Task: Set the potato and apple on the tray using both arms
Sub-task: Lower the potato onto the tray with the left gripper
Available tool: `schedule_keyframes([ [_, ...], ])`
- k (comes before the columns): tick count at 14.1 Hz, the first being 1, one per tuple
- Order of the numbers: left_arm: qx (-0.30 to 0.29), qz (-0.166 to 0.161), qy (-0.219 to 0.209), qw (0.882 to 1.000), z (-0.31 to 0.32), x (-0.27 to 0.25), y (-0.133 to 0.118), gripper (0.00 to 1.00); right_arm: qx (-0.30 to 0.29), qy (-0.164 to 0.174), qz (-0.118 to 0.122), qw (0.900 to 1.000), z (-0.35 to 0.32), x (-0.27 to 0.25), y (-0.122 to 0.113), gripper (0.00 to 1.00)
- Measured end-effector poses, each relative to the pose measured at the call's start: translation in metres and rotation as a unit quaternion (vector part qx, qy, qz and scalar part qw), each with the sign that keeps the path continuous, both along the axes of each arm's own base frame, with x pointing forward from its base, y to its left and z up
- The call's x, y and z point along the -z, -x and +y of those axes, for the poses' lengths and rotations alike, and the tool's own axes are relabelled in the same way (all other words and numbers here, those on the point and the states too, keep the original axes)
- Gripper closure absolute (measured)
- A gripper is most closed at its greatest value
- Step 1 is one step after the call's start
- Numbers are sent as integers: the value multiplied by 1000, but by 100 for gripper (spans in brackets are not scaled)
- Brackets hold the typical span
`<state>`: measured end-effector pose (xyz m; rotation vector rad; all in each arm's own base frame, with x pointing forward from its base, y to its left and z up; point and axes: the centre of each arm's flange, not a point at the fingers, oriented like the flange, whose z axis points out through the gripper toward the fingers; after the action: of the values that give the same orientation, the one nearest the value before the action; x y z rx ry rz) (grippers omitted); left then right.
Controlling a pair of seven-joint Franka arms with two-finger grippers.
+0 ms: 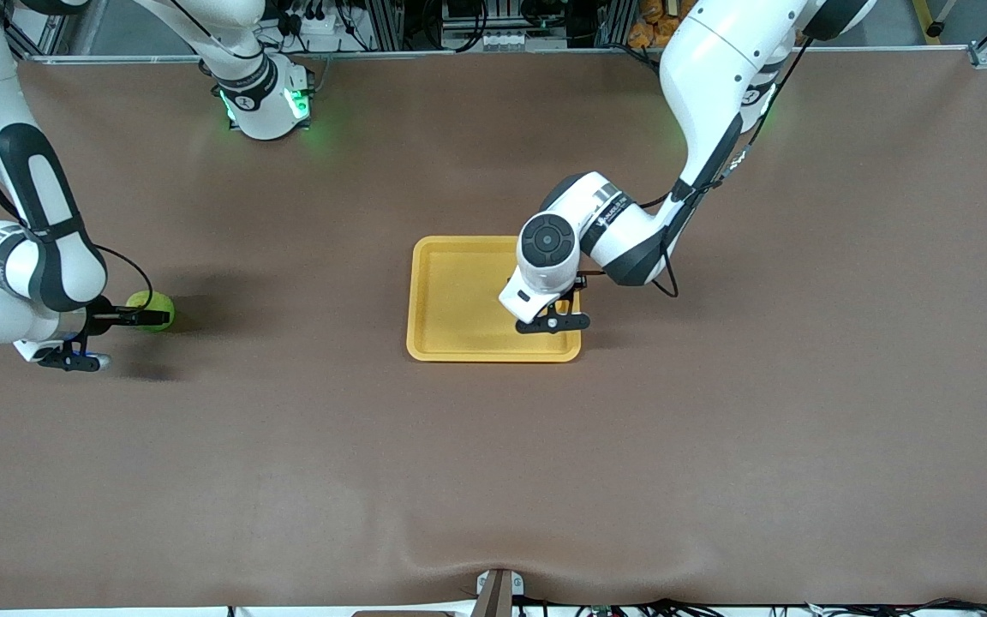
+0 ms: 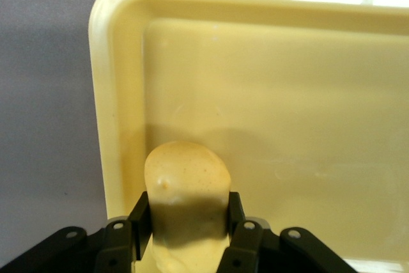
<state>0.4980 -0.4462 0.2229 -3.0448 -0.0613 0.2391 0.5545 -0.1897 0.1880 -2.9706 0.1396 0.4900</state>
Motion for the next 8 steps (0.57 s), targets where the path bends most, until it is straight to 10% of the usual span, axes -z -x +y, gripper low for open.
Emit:
schedule_keyframes([
  [8,10,-3,-12,1000,2,9,0,50,-31,-27,20,999,10,-16,-7,11],
])
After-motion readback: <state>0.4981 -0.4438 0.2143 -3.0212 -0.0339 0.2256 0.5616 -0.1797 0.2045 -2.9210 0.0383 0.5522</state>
